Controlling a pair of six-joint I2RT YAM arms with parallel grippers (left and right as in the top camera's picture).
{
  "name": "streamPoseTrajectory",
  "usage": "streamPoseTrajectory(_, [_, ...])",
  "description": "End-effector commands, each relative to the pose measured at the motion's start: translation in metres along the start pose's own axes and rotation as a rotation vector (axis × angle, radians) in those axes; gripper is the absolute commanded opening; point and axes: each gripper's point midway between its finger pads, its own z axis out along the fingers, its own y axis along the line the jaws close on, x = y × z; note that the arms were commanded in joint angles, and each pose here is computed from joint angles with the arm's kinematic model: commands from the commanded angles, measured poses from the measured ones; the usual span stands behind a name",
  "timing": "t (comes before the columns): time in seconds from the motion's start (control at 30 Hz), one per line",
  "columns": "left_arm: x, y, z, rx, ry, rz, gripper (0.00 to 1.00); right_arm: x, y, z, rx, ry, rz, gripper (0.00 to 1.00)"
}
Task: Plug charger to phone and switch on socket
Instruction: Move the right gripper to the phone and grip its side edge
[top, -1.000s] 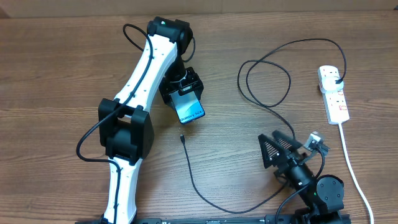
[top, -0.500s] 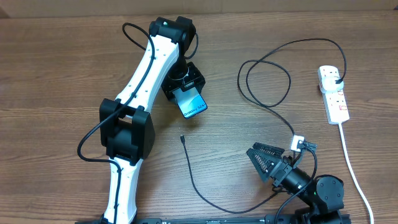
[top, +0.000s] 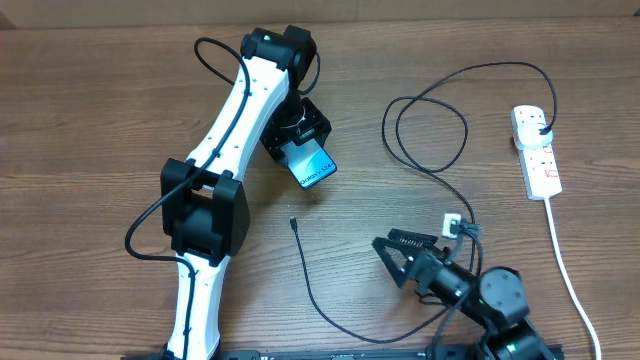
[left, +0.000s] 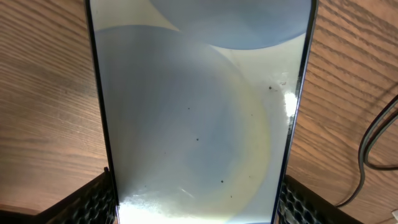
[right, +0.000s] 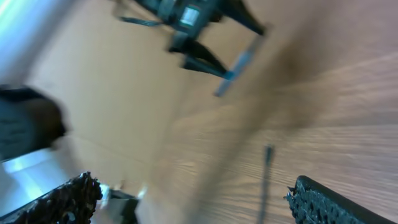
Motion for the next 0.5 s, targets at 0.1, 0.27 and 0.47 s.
streamPoseTrajectory(0.1, [0.006, -0.012, -0.024, 0.072, -0.039, -0.021, 0.04, -0.039, 0.004, 0.035, 0.141, -0.042, -0.045, 1.00])
streamPoseTrajectory(0.27, [0.004, -0.014, -0.024, 0.081, -0.046, -0.019, 0.04, -0.045, -0.004, 0.084, 0.193, 0.069, -0.002, 1.00])
streamPoseTrajectory(0.47, [0.004, -0.015, -0.024, 0.086, -0.047, -0.064, 0.05, -0.039, -0.024, 0.150, 0.201, 0.207, 0.054, 1.00])
